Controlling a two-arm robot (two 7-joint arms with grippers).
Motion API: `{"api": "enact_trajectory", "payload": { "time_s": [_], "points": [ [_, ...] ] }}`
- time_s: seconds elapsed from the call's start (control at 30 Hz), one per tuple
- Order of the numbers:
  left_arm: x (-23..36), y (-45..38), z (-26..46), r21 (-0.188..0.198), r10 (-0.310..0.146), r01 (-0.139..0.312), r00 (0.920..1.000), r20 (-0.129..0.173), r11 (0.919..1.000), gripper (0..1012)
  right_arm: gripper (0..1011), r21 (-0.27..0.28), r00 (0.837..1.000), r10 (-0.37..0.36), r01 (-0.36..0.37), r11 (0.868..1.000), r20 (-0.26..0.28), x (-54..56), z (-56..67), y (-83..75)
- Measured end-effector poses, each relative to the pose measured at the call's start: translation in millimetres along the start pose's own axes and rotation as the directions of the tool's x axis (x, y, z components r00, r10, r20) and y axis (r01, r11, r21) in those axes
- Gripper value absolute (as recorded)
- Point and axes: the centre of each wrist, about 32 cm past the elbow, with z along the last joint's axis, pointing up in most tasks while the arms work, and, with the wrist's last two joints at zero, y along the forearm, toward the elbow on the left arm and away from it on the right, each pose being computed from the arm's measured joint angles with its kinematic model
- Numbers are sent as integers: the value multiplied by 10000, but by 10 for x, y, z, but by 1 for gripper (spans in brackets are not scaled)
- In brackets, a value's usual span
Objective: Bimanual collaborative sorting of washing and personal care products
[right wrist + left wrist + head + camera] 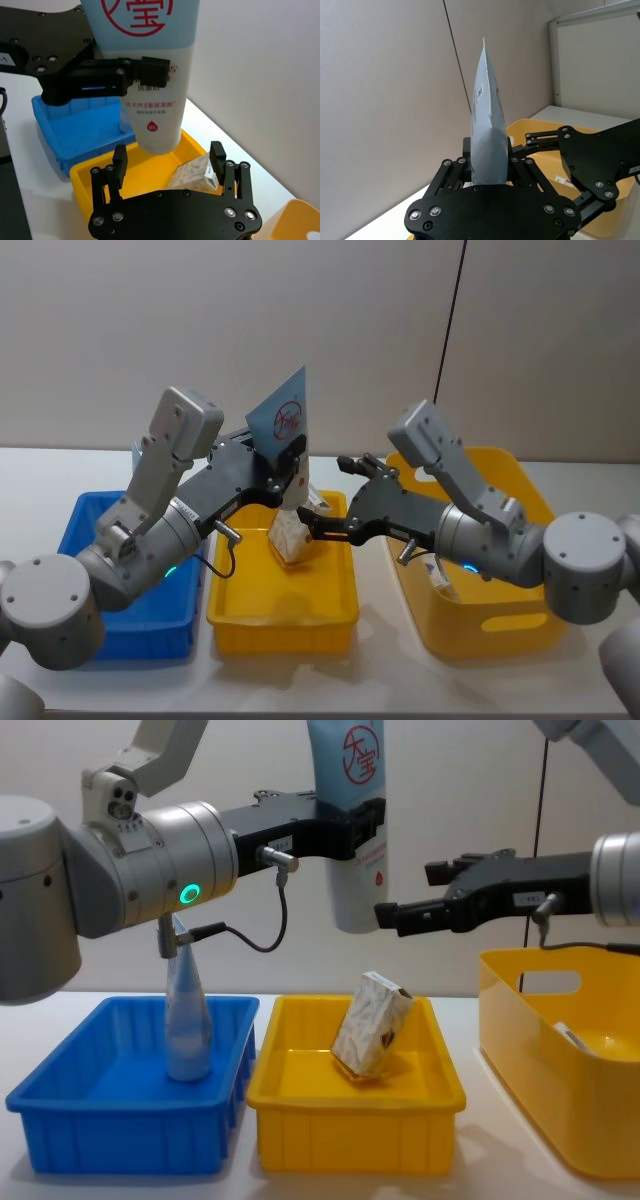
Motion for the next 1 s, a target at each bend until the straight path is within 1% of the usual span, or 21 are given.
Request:
{"api": "enact_trajectory", "payload": {
  "time_s": [0.3, 0.6, 0.77, 0.9, 0.97, 1.0],
  "points": [
    [0, 0, 0, 1, 1, -1, 10000, 0, 10000, 278, 1004, 136, 9994, 293, -291, 9995, -161, 3, 0, 112],
    [0, 0, 0, 1, 0, 0, 10000, 1, 10000, 278, 1004, 225, 9983, 531, -526, 9984, -226, -31, -1, 255],
    [0, 0, 0, 1, 0, 0, 10000, 0, 10000, 278, 1004, 273, 9982, 550, -544, 9981, -227, -50, -2, 313],
    [0, 0, 0, 0, 1, -1, 10000, 0, 10000, 278, 1004, 305, 9989, 414, -407, 9987, -216, -74, -6, 389],
    [0, 0, 0, 1, 0, 0, 10000, 0, 10000, 278, 978, 310, 9991, 365, -358, 9989, -208, -80, -7, 407],
    [0, 0, 0, 1, 0, 0, 10000, 0, 10000, 278, 946, 312, 9993, 321, -314, 9990, -201, -86, -8, 424]
  ]
}}
